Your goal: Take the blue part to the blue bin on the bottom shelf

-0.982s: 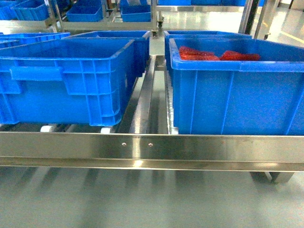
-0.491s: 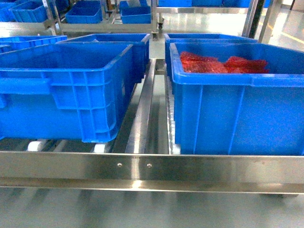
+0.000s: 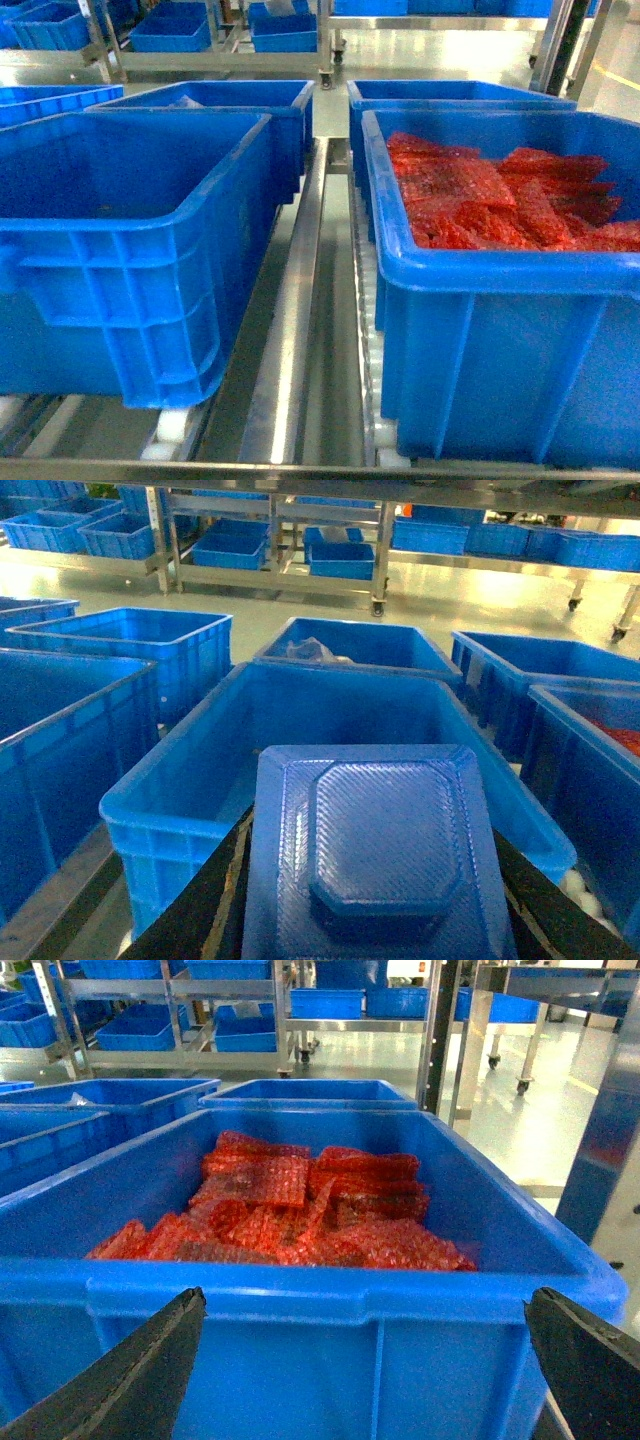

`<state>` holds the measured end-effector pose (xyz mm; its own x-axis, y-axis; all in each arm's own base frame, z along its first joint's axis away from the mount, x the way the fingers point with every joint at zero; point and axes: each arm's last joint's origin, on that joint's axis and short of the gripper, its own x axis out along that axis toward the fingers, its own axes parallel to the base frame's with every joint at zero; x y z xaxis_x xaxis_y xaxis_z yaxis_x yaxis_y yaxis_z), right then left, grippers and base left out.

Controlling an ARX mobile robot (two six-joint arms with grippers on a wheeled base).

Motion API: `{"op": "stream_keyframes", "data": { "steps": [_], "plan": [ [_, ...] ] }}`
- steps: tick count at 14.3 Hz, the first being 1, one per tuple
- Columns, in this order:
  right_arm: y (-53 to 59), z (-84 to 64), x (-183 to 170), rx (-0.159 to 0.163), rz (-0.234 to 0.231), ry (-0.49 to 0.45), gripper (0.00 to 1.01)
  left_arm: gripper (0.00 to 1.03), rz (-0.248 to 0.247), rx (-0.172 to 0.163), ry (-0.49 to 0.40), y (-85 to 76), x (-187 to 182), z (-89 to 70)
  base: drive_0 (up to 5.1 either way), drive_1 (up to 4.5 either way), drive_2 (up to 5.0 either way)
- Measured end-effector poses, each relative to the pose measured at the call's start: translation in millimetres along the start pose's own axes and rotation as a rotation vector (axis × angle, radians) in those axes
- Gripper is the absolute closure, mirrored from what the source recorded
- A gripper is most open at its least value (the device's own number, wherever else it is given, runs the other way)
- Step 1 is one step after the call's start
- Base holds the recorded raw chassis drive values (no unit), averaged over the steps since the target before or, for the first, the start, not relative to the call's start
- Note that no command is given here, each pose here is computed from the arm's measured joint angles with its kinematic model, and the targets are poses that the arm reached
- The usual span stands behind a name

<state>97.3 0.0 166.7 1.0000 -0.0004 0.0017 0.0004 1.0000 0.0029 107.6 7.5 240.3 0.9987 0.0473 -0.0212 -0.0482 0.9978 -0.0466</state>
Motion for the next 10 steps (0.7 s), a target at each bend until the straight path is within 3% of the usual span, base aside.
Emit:
{"op": "stream_keyframes", "data": {
  "steps": [4, 10],
  "plan": [
    [0.1, 0.4, 0.0, 0.0, 0.003, -0.005, 0.03, 0.6, 0.001, 0.0, 0.003, 0.0, 0.0, -0.3, 0.0, 4.11, -4.2],
    [0.0, 0.0, 0.0, 0.0, 0.0, 0.0, 0.03, 0.6, 0.0, 0.0, 0.002, 0.0, 0.3, -0.1, 0.0, 0.0, 0.0]
  ]
}}
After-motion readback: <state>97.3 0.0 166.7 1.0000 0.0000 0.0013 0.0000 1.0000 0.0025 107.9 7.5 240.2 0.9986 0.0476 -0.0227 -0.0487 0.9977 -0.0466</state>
